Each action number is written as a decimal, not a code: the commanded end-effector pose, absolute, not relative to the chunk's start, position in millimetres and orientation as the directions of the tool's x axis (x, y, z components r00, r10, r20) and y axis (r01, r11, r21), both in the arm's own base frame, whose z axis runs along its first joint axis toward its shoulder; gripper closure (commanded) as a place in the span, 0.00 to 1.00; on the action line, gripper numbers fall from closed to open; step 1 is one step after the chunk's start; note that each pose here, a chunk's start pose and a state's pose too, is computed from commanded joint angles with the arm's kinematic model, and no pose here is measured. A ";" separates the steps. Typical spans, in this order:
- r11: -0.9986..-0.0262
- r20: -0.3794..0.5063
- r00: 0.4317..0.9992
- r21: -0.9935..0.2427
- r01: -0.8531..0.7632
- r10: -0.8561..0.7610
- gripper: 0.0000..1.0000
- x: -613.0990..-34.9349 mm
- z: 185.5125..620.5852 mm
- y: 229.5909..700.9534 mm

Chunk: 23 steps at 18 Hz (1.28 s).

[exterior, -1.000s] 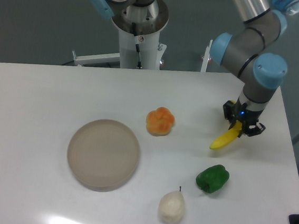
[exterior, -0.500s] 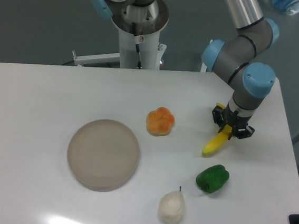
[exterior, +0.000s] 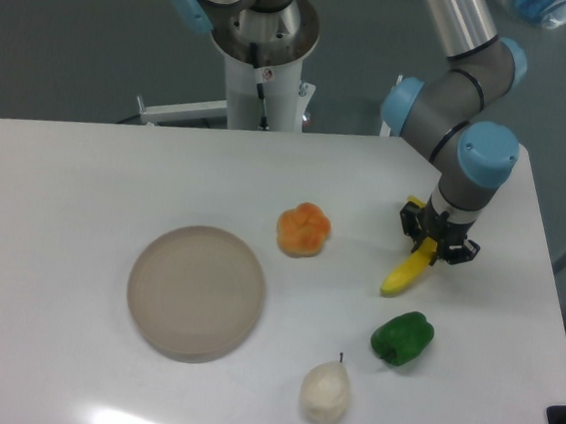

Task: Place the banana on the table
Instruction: 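Lower the held banana onto the table beside the green pepper, then open the gripper to release the banana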

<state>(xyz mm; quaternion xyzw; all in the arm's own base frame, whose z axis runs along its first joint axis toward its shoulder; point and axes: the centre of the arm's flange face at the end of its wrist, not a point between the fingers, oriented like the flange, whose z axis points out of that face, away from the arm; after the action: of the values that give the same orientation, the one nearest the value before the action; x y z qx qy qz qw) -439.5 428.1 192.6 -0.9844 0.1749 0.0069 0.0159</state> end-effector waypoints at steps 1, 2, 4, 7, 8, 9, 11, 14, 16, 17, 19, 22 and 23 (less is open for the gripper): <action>-0.938 -0.018 0.938 -0.027 -0.346 -0.345 0.69 -439.6 191.7 428.0; -0.938 -0.019 0.938 -0.029 -0.346 -0.345 0.66 -440.0 192.3 428.4; -0.936 -0.024 0.936 -0.028 -0.352 -0.351 0.44 -441.3 193.8 430.1; -0.936 -0.035 0.936 -0.030 -0.351 -0.350 0.21 -446.4 198.1 432.1; -0.937 -0.042 0.938 -0.032 -0.347 -0.345 0.16 -448.6 201.2 433.5; -0.937 -0.059 0.936 -0.034 -0.348 -0.346 0.09 -452.1 209.2 436.6; -0.933 -0.097 0.931 -0.038 -0.358 -0.353 0.00 -458.3 225.9 447.8; -0.918 -0.177 0.908 -0.042 -0.393 -0.381 0.00 -466.8 260.8 476.6; -0.908 -0.225 0.890 -0.052 -0.416 -0.396 0.00 -469.5 283.3 499.6; -0.901 -0.245 0.880 -0.052 -0.430 -0.406 0.00 -469.3 294.1 513.0; -0.896 -0.266 0.869 -0.043 -0.442 -0.416 0.00 -467.5 303.3 523.2; -0.891 -0.303 0.856 -0.041 -0.452 -0.420 0.00 -472.1 319.4 534.9; -0.891 -0.311 0.853 -0.042 -0.452 -0.418 0.00 -473.7 324.7 537.4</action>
<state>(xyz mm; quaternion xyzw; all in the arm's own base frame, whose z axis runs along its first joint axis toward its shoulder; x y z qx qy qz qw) -473.7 537.4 324.7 -0.9609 0.2265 0.1487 0.0567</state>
